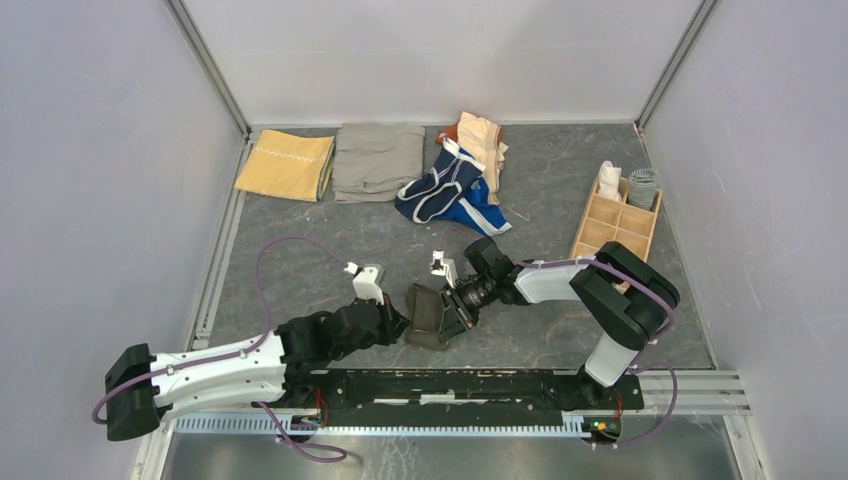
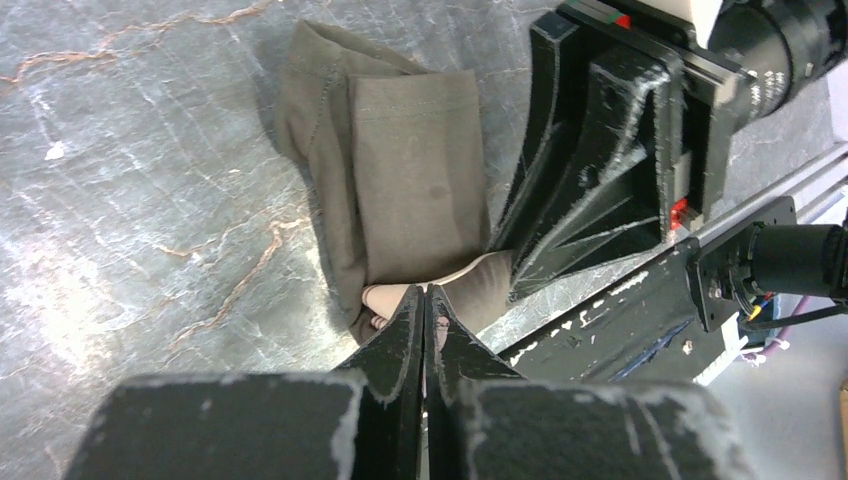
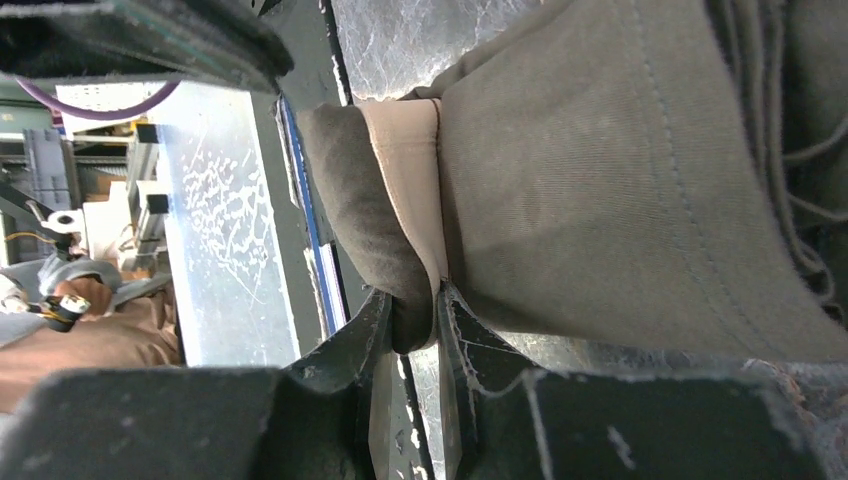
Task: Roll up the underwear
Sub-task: Roll the underwear to the center of the board.
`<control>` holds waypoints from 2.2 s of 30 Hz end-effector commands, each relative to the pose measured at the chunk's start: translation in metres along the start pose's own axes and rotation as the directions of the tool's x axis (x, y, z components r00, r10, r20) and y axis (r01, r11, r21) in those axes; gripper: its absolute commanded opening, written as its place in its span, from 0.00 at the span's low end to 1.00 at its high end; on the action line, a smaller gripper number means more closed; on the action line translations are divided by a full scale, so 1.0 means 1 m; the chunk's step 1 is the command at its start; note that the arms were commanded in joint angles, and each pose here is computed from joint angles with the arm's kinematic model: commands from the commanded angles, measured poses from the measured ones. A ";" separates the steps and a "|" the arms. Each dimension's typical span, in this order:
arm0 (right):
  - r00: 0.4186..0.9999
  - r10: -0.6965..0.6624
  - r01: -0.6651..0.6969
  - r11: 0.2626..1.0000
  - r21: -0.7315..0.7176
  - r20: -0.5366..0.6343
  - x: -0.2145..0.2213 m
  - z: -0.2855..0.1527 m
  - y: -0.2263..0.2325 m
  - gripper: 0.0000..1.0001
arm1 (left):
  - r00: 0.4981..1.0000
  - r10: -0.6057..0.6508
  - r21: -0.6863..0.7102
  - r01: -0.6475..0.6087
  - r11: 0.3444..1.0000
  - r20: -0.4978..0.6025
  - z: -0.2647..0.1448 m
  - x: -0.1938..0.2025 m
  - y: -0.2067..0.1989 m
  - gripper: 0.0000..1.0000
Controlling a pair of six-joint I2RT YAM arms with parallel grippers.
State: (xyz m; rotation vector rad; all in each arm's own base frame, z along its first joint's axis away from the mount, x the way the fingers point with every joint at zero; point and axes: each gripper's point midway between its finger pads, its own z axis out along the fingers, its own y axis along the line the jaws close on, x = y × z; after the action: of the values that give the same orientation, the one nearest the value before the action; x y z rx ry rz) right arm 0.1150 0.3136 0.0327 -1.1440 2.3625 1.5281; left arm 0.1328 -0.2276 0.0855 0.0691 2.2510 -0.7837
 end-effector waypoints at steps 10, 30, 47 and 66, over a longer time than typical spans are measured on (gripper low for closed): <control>0.993 0.108 -0.111 0.988 0.104 0.042 -0.003 0.001 -0.032 0.00 | 0.997 0.070 0.129 -0.068 0.989 -0.009 0.008 -0.007 -0.040 0.02; 0.992 0.116 -0.121 0.986 0.119 0.044 0.000 0.001 -0.039 0.00 | 0.995 0.075 0.147 -0.064 0.987 -0.071 0.034 0.013 -0.048 0.02; 0.993 0.098 -0.106 0.984 0.142 0.065 -0.006 -0.002 -0.040 0.14 | 0.992 -0.019 -0.018 0.017 1.000 -0.122 0.042 0.057 0.017 0.02; 0.968 -0.203 0.140 0.926 0.351 0.150 -0.038 -0.043 -0.036 0.45 | 0.988 -0.134 -0.239 0.113 0.965 -0.074 0.037 0.070 0.073 0.02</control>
State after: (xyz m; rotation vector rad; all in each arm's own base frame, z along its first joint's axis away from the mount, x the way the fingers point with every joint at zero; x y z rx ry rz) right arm 0.1623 0.3026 0.0379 -1.0066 2.3218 1.2224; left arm 0.1382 -0.2571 0.0372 -0.1278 2.2905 -0.8876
